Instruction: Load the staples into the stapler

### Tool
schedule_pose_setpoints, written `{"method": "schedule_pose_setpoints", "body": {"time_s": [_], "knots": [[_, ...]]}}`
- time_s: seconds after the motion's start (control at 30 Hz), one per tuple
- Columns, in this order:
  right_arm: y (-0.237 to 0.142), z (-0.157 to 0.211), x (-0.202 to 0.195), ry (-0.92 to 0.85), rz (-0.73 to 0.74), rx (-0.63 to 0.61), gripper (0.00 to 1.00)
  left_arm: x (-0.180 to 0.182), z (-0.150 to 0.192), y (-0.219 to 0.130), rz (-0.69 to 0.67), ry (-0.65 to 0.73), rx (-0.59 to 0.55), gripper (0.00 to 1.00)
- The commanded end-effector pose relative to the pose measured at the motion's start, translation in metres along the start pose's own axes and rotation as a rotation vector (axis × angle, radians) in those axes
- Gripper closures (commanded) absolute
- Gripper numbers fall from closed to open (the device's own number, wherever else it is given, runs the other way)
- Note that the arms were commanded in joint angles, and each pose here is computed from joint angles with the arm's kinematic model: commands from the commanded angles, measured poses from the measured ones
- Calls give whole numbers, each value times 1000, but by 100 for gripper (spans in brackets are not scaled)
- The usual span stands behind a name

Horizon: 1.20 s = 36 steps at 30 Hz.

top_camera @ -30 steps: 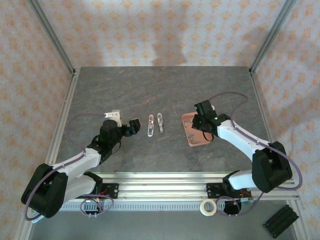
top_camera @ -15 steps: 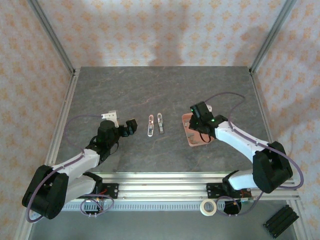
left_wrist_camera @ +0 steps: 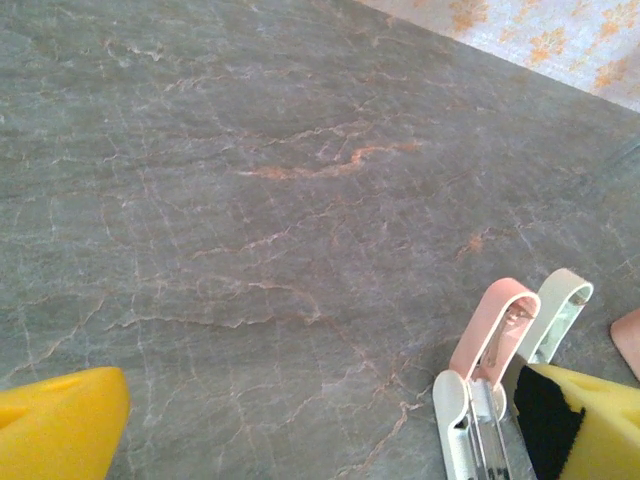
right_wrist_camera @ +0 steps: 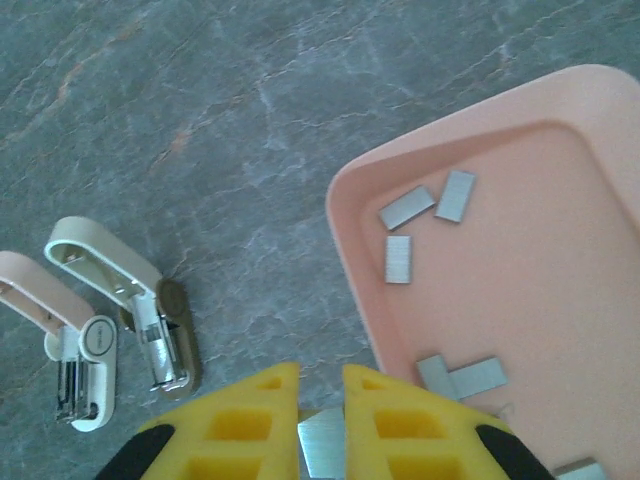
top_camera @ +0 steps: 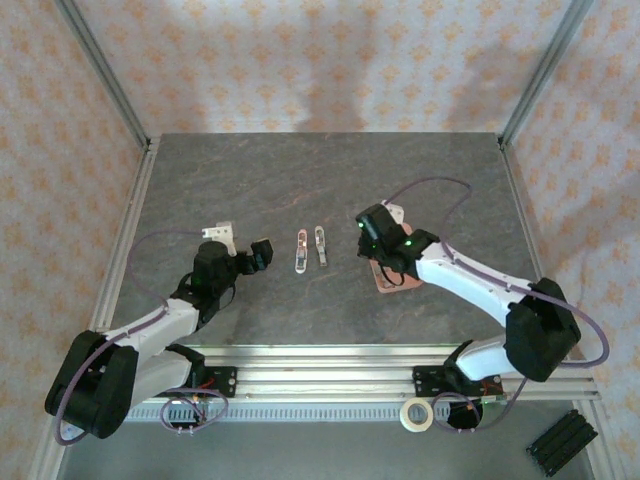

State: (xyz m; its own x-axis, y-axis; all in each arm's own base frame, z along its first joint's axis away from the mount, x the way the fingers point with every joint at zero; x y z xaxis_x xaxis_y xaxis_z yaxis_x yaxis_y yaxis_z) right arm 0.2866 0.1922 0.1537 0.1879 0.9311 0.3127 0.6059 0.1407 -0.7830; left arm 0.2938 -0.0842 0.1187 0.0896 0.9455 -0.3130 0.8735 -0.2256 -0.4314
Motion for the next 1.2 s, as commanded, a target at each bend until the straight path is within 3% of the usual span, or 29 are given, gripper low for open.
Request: {"method": "schedule_pose_setpoints", "body": {"time_s": [0.0, 0.5, 1.17], "knots": [[0, -1, 12, 18, 29, -42, 85, 5, 5, 0, -5, 7, -9, 0], [31, 24, 75, -38, -34, 9, 85, 10, 20, 5, -20, -44, 25, 0], [57, 36, 92, -47, -38, 37, 85, 20, 33, 6, -92, -26, 47, 0]]}}
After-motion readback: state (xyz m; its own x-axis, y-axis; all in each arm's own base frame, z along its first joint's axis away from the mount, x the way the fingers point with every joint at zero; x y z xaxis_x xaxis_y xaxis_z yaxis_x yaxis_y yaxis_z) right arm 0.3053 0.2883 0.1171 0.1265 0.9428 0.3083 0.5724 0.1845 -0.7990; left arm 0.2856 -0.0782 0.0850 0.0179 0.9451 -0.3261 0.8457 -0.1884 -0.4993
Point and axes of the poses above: each hand's point on the last joint's axis, 136 mm out from that joint toward the fingers, its own y axis out along the fingers, its own x axis along the line the jaws close on, z = x × y, the point moved 3 cm from there along -y, back along the fingers, and after that the axes turned 5 degrees about y, right-handed, at the moved point
